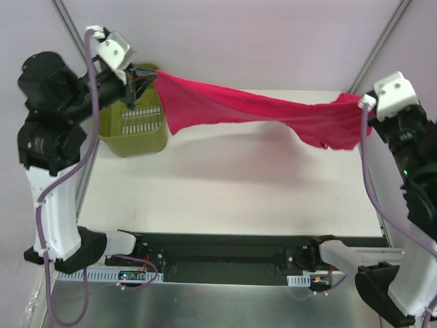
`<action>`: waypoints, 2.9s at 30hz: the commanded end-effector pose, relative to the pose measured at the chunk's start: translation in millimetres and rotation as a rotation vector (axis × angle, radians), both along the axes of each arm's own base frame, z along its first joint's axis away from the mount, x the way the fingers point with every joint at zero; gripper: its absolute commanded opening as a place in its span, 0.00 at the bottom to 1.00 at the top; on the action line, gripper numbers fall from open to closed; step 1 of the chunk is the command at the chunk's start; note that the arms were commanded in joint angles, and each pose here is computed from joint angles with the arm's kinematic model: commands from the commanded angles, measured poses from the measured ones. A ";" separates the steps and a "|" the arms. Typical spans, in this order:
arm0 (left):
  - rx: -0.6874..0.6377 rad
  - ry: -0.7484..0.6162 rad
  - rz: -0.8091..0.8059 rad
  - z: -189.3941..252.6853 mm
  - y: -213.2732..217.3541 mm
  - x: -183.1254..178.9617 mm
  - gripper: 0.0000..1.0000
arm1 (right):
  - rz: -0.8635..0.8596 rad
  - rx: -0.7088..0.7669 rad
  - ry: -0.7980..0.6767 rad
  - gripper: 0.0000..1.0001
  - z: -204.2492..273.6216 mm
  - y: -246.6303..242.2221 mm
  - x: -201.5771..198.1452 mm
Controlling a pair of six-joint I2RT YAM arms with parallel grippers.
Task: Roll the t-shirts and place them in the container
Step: Flatten out the T-shirt at the center of the board.
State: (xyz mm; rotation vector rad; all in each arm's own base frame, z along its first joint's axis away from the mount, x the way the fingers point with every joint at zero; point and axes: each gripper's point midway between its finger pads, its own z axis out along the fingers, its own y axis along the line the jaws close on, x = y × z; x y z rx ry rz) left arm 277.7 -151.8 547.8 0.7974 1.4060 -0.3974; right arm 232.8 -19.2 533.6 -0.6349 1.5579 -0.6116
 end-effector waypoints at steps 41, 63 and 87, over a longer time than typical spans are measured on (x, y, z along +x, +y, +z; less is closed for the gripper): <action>0.312 0.637 0.141 -345.8 -48.9 262.8 0.00 | -0.167 0.126 0.707 0.01 -316.5 -8.8 276.4; 0.314 0.542 0.364 -318.5 -5.7 282.5 0.00 | -0.047 0.338 0.538 0.01 -318.3 67.6 367.6; 0.076 0.150 0.234 -66.9 1.1 117.2 0.00 | -0.105 0.279 0.138 0.01 -65.8 20.0 122.1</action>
